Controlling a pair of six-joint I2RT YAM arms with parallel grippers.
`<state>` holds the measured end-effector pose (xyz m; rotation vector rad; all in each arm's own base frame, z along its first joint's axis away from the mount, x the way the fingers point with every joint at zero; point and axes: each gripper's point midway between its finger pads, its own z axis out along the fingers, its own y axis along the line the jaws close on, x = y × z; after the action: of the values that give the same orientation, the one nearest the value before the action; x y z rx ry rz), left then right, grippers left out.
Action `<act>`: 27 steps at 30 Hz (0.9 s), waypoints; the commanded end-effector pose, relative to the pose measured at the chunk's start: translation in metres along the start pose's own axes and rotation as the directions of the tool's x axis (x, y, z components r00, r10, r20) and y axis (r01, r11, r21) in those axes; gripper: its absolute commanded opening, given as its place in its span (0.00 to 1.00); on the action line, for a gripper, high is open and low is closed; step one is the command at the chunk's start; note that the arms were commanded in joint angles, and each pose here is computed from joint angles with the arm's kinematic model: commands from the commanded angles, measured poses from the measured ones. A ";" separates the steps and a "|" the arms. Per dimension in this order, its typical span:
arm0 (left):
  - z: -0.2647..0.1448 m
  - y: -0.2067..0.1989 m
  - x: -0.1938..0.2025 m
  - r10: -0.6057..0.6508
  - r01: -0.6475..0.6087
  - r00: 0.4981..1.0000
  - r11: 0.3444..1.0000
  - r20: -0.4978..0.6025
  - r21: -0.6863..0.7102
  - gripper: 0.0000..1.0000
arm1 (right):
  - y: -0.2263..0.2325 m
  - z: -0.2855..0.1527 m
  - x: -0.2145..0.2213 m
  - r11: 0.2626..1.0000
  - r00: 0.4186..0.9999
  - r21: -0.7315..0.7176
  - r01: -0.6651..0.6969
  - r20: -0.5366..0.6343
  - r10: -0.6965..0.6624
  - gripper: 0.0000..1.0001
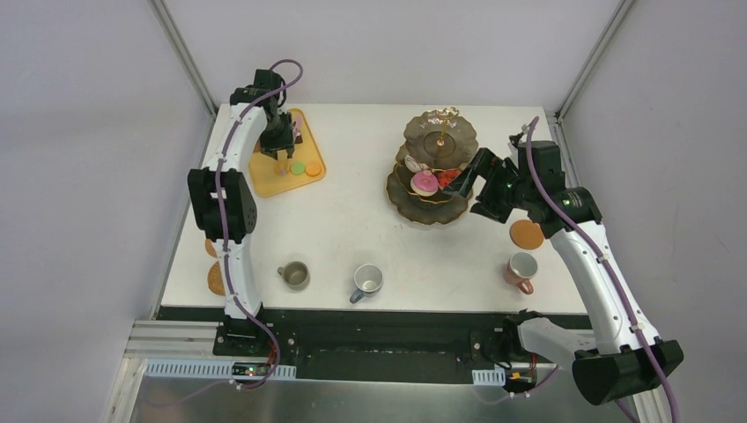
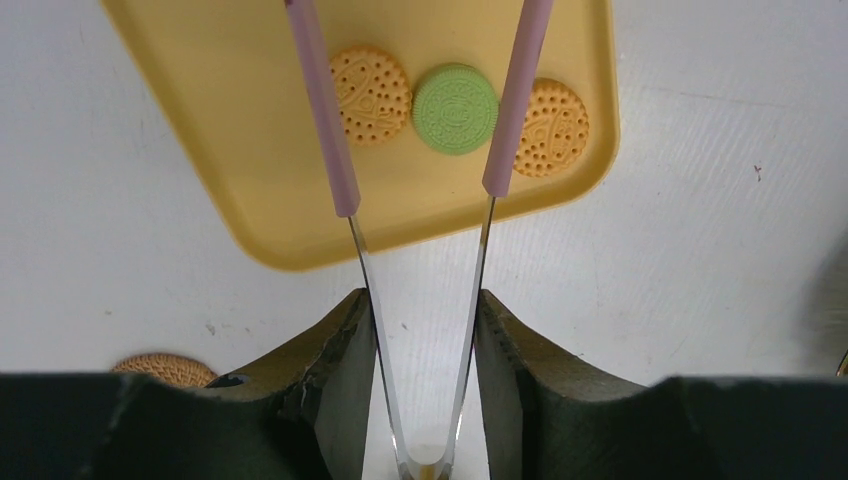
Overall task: Serve the afternoon tea
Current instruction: Adjust the dessert on the tray, then pick up the desert from the tray.
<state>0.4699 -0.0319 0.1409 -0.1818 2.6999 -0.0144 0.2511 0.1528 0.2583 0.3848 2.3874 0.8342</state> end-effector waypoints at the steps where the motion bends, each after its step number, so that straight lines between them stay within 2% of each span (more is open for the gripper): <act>1: 0.008 -0.011 -0.014 -0.030 0.030 0.999 0.999 0.031 0.027 0.39 | 0.003 -0.002 -0.001 1.000 1.000 -0.017 0.012 0.005 -0.012 0.99; 12: 0.041 -0.008 -0.004 -0.023 0.023 1.000 0.999 -0.019 -0.032 0.41 | 0.002 -0.001 0.000 1.000 1.000 -0.016 0.004 0.006 -0.004 0.99; 16: 0.050 -0.012 -0.004 -0.018 0.018 1.000 0.999 -0.014 -0.032 0.38 | 0.002 -0.002 -0.001 1.000 1.000 -0.016 0.006 0.009 -0.006 0.99; 24: 0.057 -0.019 -0.003 -0.014 0.013 1.000 0.999 -0.016 -0.035 0.08 | 0.002 -0.003 -0.002 1.000 1.000 -0.014 0.008 0.013 -0.007 0.99; 27: 0.054 -0.018 -0.003 -0.016 0.016 1.000 0.999 -0.013 -0.035 0.03 | 0.002 -0.004 -0.002 1.000 1.000 -0.012 0.008 0.017 -0.007 0.99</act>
<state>0.4939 -0.0493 0.0852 -0.2021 2.7383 0.0090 0.2500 0.1527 0.2540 0.3895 2.3988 0.8319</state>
